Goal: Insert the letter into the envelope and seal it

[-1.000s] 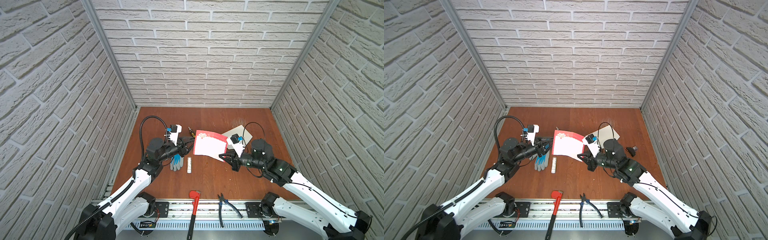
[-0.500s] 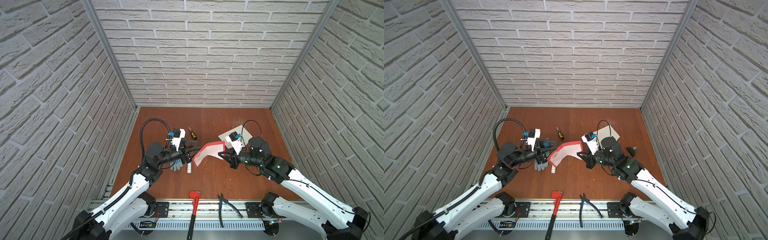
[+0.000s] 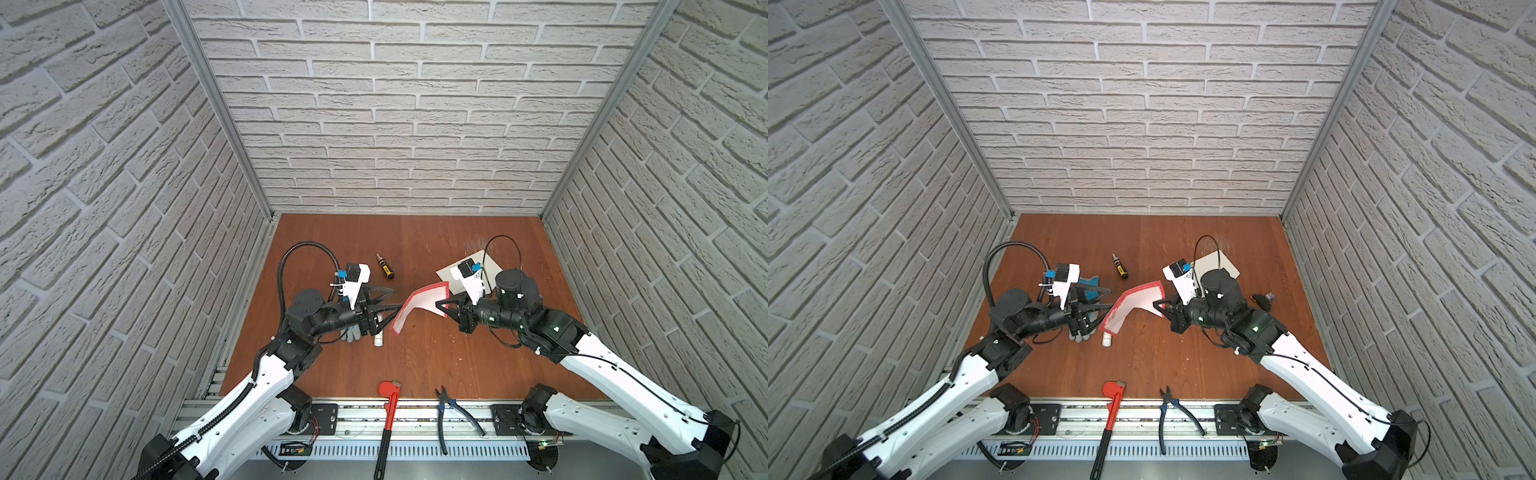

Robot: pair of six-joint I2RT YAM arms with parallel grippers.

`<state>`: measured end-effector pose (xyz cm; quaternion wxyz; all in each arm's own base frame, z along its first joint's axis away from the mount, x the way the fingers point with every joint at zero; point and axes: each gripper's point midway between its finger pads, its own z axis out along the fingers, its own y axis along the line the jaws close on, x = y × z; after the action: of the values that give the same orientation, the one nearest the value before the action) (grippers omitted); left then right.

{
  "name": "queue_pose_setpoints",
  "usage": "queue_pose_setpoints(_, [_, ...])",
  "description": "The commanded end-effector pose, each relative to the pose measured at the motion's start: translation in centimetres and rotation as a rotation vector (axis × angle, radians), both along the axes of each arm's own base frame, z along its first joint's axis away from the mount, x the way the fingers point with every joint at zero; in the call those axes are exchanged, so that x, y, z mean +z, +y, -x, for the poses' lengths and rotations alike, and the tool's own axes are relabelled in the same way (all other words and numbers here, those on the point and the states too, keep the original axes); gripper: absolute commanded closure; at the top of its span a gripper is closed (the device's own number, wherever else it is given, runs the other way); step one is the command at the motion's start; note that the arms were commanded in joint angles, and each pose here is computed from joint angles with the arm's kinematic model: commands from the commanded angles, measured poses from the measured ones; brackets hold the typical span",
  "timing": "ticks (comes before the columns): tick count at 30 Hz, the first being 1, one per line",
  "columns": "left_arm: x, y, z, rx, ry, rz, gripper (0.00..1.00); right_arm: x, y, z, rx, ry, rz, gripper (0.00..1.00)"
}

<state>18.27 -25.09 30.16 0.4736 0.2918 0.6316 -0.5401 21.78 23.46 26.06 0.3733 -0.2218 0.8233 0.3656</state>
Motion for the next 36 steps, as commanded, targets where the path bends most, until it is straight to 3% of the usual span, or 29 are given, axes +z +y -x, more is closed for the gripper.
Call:
queue_pose_setpoints(1, [0.4,0.2,0.6,-0.014,-0.036,-0.011,0.26,1.4,-0.2,-0.5,-0.017,-0.020,-0.028,0.94])
queue_pose_setpoints(19, [1.2,-1.8,1.5,-0.140,-0.040,0.053,0.23,0.6,1.7,-0.3,0.077,0.045,-0.052,0.94])
queue_pose_setpoints(36, [2.0,-3.5,0.3,-0.177,-0.048,0.100,0.44,0.6,2.9,0.6,0.165,0.025,-0.095,0.94])
